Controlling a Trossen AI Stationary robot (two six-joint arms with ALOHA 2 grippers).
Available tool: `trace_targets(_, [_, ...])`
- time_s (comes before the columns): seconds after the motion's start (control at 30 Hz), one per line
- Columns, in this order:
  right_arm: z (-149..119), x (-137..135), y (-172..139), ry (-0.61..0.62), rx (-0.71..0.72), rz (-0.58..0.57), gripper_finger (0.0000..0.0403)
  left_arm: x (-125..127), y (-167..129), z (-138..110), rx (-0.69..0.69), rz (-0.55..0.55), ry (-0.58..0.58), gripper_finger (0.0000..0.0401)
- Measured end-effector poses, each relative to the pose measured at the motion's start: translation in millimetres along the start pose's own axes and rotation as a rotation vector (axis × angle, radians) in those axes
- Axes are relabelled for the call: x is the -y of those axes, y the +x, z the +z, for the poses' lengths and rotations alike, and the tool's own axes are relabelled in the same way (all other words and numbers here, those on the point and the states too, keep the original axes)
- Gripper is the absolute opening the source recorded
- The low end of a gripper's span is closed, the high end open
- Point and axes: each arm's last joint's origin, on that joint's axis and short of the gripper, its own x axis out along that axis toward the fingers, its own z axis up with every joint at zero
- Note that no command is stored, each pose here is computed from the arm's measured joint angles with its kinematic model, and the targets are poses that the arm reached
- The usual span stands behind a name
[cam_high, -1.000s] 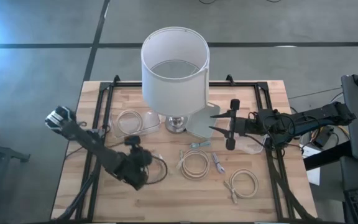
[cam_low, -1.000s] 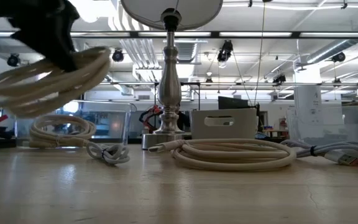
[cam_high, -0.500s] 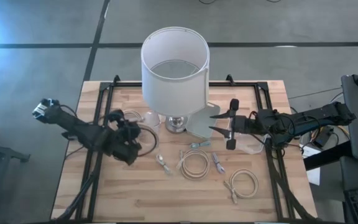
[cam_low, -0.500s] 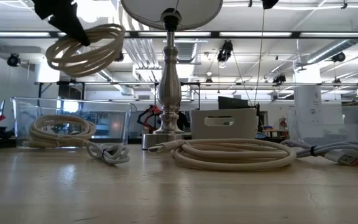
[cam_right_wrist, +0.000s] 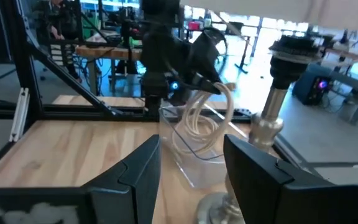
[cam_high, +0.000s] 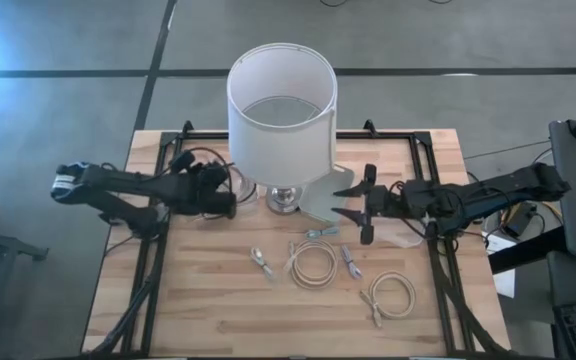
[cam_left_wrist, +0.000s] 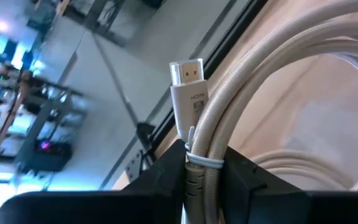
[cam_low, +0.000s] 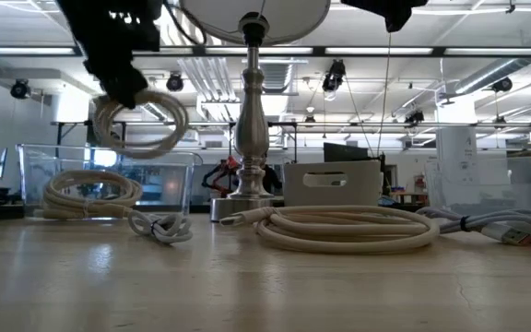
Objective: Pick & Place USB Port
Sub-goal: Put the light brown HDMI cable into the left transparent bin
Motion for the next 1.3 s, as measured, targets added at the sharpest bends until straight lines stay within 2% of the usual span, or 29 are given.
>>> trace_targets(0.2, [-4.6,-2.4,7.7,0.000,-0.013,0.000,0.0169,11.4,35.7,-11.9,-0.055,0.047,0.020,0.0073])
trace_targets(0.4, [-5.0,-2.6,8.3,0.002,-0.014,0.000,0.0169,27.1,55.0,-24.2,-0.077,-0.051,0.056,0.0074])
trace_targets(0.6, [-4.7,-2.4,7.9,0.016,-0.013,0.000,0.0169,30.2,58.1,-28.2,-0.075,-0.058,0.054,0.0078])
trace_targets(1.0, [-5.6,-2.6,8.4,0.016,-0.021,0.000,0.0169,30.4,58.1,-28.5,-0.077,-0.062,0.084,0.0167])
trace_targets(1.17, [-5.6,-2.6,8.4,0.016,-0.021,-0.001,0.0169,30.0,57.4,-27.5,-0.075,-0.065,0.113,0.0183])
trace_targets(1.3, [-5.9,-2.6,8.4,0.015,-0.023,-0.001,0.0169,28.1,51.7,-17.5,-0.049,-0.084,0.111,0.0186])
